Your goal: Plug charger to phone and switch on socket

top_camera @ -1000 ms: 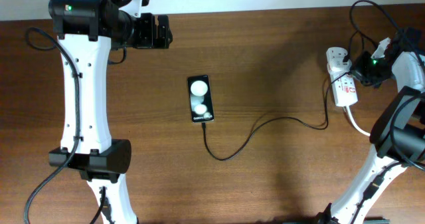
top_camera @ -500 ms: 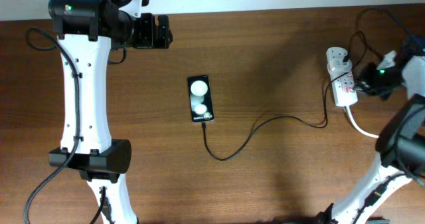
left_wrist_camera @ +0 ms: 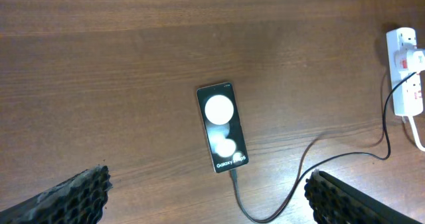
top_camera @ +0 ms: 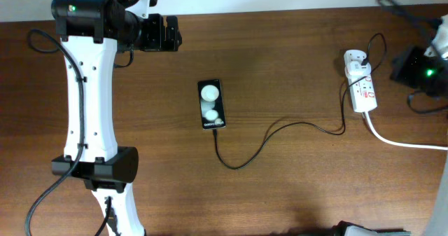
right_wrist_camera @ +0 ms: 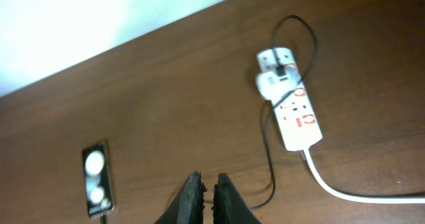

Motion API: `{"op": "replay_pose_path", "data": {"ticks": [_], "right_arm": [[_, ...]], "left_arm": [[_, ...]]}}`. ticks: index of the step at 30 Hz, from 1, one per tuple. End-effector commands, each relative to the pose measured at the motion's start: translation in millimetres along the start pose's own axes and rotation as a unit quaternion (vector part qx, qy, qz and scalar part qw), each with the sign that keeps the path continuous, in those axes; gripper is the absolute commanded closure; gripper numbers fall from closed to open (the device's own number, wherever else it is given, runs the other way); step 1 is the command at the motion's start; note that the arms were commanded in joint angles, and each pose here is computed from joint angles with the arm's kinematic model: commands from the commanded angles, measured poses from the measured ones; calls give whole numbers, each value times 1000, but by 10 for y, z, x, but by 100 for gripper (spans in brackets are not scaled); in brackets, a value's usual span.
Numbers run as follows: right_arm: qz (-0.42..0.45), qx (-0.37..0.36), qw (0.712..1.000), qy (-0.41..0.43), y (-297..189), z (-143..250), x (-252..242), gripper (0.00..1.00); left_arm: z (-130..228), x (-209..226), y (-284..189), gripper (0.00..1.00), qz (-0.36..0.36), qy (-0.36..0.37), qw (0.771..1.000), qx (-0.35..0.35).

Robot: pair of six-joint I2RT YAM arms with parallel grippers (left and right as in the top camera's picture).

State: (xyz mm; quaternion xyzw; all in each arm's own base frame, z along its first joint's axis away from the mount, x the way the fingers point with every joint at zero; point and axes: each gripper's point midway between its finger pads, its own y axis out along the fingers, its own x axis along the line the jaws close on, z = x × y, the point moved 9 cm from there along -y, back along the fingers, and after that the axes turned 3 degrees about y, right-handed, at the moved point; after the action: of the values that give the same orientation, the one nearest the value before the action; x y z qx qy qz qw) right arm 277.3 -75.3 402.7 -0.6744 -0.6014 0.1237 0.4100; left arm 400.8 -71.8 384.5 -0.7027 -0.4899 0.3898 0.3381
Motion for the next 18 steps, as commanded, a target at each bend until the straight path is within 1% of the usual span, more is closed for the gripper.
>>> {"op": "replay_pose_path", "data": {"ticks": [1, 3, 6, 8, 9, 11, 12, 14, 18], "right_arm": [[-2, 1, 998, -66, -256, 225, 321, 89], [-13, 5, 995, -100, -399, 376, 492, 89], [-52, 12, 989, -140, -632, 610, 698, 84], [-73, 19, 984, -162, -806, 781, 767, 69], [-76, 21, 983, -165, -852, 822, 768, 59], [-67, 15, 984, -166, -970, 896, 723, 1], [-48, 21, 985, -165, -1003, 944, 670, 1], [-42, 39, 985, -164, -1001, 994, 645, 1], [-30, 60, 984, -162, -886, 966, 645, 1]], "left_arm": [[-3, -21, -91, 1, 5, 5, 1000, -13], [-3, -21, -91, 1, 5, 5, 1000, -13], [-3, -21, -91, 1, 5, 5, 1000, -13], [-3, -21, -91, 1, 5, 5, 1000, -13], [-3, -21, -91, 1, 5, 5, 1000, -13], [-3, -21, -91, 1, 5, 5, 1000, -13], [-3, -21, -91, 1, 5, 5, 1000, -13], [-3, -21, -91, 1, 5, 5, 1000, -13], [-3, -21, -91, 1, 5, 5, 1000, -13]]}}
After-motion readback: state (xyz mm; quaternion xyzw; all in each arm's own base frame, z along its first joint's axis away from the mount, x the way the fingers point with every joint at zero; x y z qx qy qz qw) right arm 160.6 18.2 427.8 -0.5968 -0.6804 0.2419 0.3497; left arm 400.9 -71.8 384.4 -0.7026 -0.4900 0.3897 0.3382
